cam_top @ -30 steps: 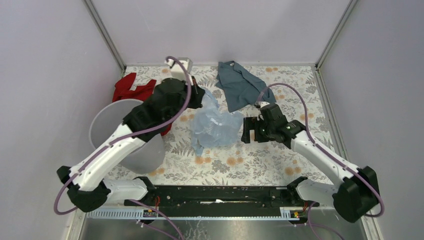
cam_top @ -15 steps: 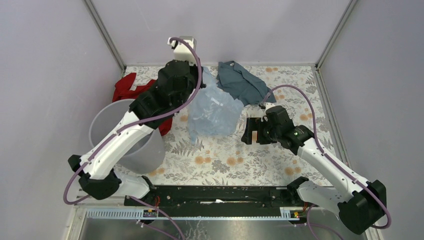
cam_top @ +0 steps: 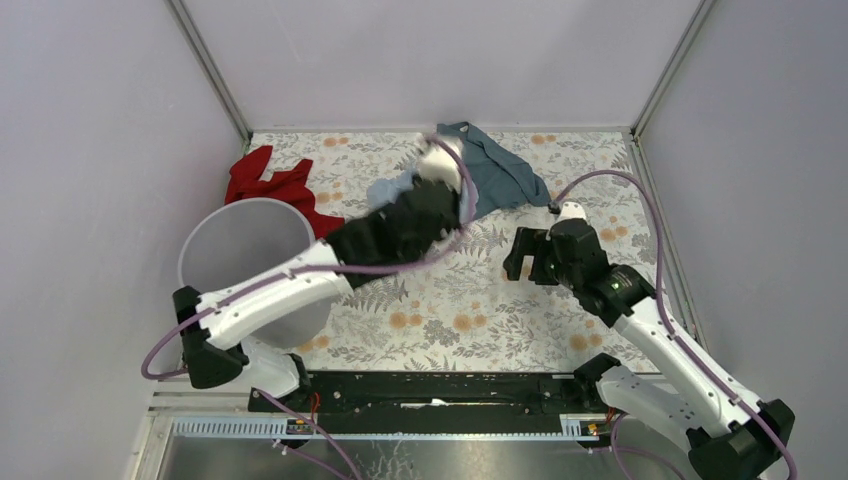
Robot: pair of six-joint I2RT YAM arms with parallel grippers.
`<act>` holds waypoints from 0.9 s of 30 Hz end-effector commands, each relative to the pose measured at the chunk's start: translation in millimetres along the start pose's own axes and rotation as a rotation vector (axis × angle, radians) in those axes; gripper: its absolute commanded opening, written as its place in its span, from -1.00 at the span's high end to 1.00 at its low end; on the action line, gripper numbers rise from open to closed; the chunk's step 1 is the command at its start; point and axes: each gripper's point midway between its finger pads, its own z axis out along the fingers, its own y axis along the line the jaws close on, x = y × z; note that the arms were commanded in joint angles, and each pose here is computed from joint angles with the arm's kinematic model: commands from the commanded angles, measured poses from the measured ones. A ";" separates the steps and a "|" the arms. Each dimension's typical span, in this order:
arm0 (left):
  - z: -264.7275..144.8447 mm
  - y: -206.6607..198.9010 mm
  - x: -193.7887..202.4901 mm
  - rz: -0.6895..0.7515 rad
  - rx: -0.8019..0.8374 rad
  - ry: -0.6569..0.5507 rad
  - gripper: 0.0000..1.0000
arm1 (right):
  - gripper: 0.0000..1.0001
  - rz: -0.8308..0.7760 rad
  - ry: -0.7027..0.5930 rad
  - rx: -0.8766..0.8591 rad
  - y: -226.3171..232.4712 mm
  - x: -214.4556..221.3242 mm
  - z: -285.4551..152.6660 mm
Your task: Put the trash bags into the trash bin
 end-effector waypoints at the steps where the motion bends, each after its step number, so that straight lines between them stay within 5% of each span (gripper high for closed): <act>1: -7.5 -55.3 103.0 -0.069 0.106 0.157 1.00 | -0.99 0.044 -0.185 0.205 -36.7 -32.9 -20.9; 6: -16.5 -79.8 200.3 -0.099 0.202 0.373 1.00 | -0.99 0.066 -0.265 0.217 -41.5 -42.9 -31.3; 10: -33.2 -75.1 224.7 -0.152 0.247 0.432 1.00 | -0.98 0.064 -0.179 0.086 -20.4 -22.1 -10.6; 17: -68.1 -50.8 247.2 -0.335 0.350 0.403 1.00 | -0.78 0.036 0.040 -0.343 52.6 20.9 14.0; 22: -83.6 -33.6 261.4 -0.487 0.407 0.334 1.00 | -0.30 0.139 0.140 -0.480 76.9 38.6 24.9; 27: -89.9 -27.8 275.2 -0.535 0.441 0.325 1.00 | -0.50 0.385 0.128 -0.527 86.6 36.8 37.7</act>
